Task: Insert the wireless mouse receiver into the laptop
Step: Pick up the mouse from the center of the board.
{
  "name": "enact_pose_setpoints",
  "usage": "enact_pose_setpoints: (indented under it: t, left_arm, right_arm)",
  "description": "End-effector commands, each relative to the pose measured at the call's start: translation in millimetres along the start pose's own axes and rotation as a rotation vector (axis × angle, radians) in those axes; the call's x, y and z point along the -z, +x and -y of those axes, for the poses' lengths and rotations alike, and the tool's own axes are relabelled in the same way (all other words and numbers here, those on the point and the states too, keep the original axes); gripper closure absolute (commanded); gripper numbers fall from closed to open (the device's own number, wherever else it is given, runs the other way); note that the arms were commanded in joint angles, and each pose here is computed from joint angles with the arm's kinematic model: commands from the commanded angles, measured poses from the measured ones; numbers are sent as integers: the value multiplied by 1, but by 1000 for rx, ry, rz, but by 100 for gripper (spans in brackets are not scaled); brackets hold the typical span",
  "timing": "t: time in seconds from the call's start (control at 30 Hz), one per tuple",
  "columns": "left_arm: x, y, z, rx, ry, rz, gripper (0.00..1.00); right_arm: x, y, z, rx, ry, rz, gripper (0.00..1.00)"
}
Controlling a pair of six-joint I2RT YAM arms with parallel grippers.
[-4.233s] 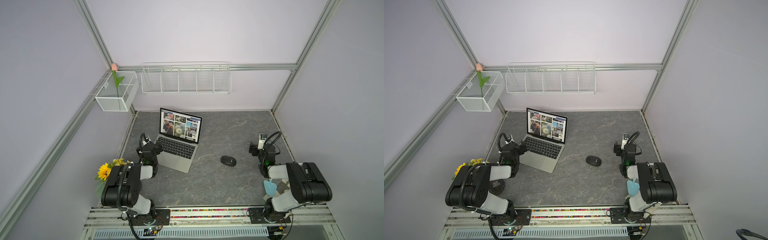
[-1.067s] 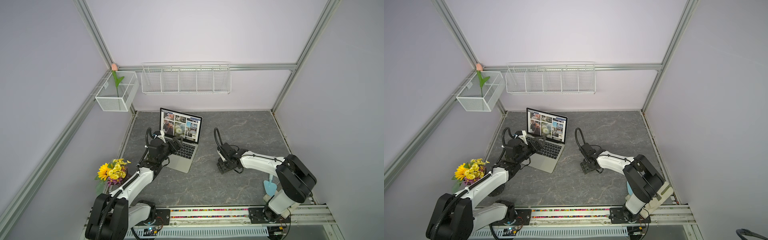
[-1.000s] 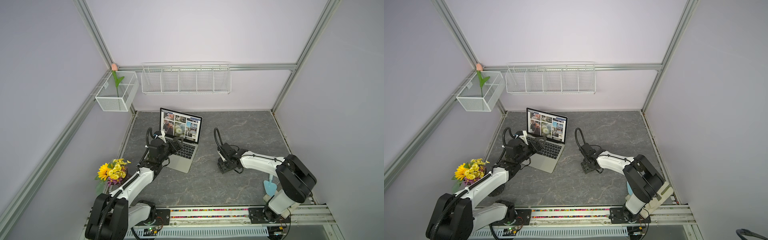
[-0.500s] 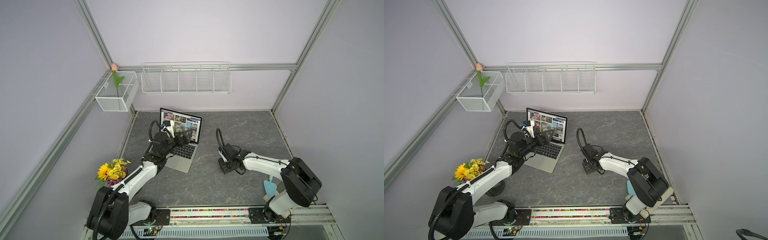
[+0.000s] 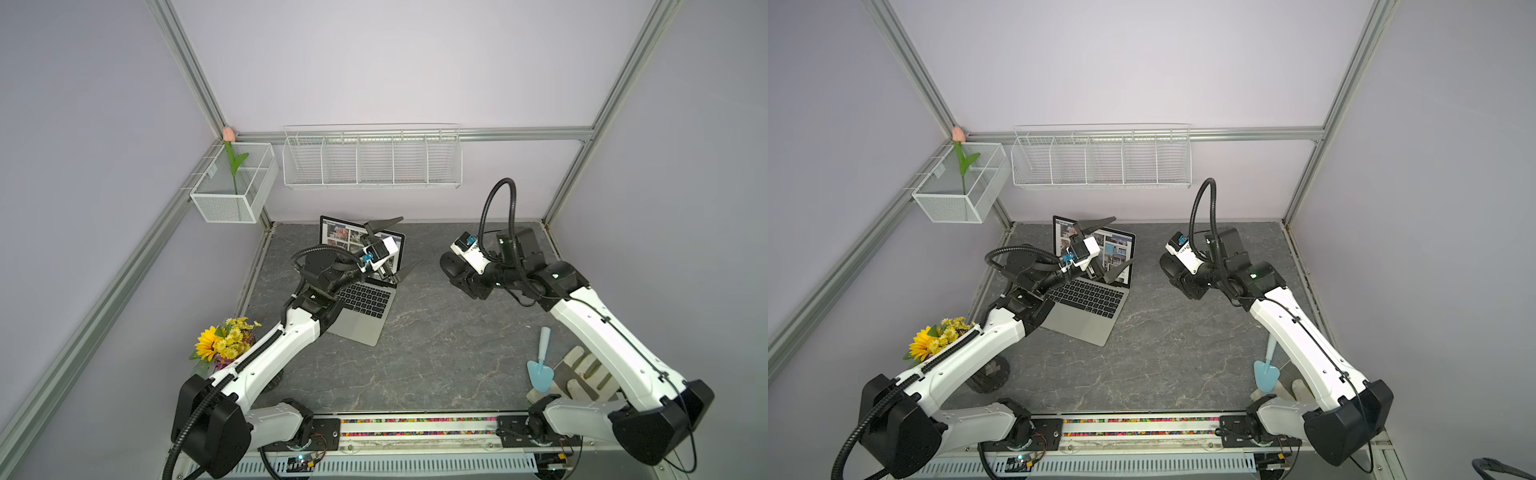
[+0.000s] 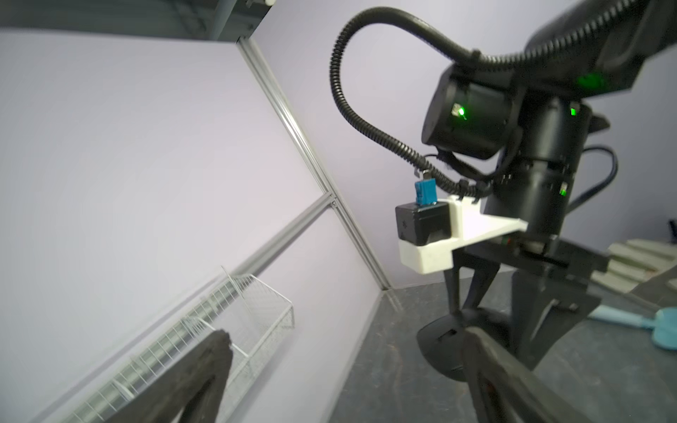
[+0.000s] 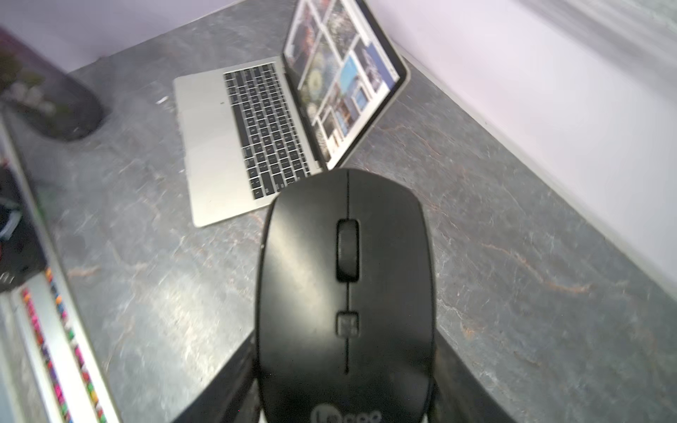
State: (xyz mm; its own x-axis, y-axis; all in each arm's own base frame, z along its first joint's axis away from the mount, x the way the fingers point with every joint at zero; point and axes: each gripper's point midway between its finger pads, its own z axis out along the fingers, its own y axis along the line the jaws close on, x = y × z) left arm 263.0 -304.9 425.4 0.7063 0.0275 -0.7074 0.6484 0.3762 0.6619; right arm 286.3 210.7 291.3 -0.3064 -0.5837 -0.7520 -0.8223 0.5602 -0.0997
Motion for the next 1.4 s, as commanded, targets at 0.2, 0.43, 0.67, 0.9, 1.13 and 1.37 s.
enact_pose_setpoints:
  t: [0.2, 0.43, 0.67, 0.9, 1.13, 1.37]
  left_arm:
    - [4, 14, 97, -717, 385, 120, 5]
    - [16, -4, 133, -696, 478, 235, 31]
    - [11, 0, 155, -700, 550, 263, 44]
    - [7, 1, 163, -684, 583, 270, 58]
    - [9, 2, 172, -671, 626, 278, 77]
    - [3, -11, 162, -403, 609, 221, 100]
  right_arm:
    - [50, 21, -47, 206, -220, -146, 85]
    - [54, 9, -78, 255, -347, -86, 85]
    - [45, 13, -96, 292, -426, -115, 85]
    - [45, 10, -107, 295, -494, -87, 88]
    - [47, 11, -112, 280, -527, -87, 88]
    - [58, -6, -110, 223, -535, -25, 82]
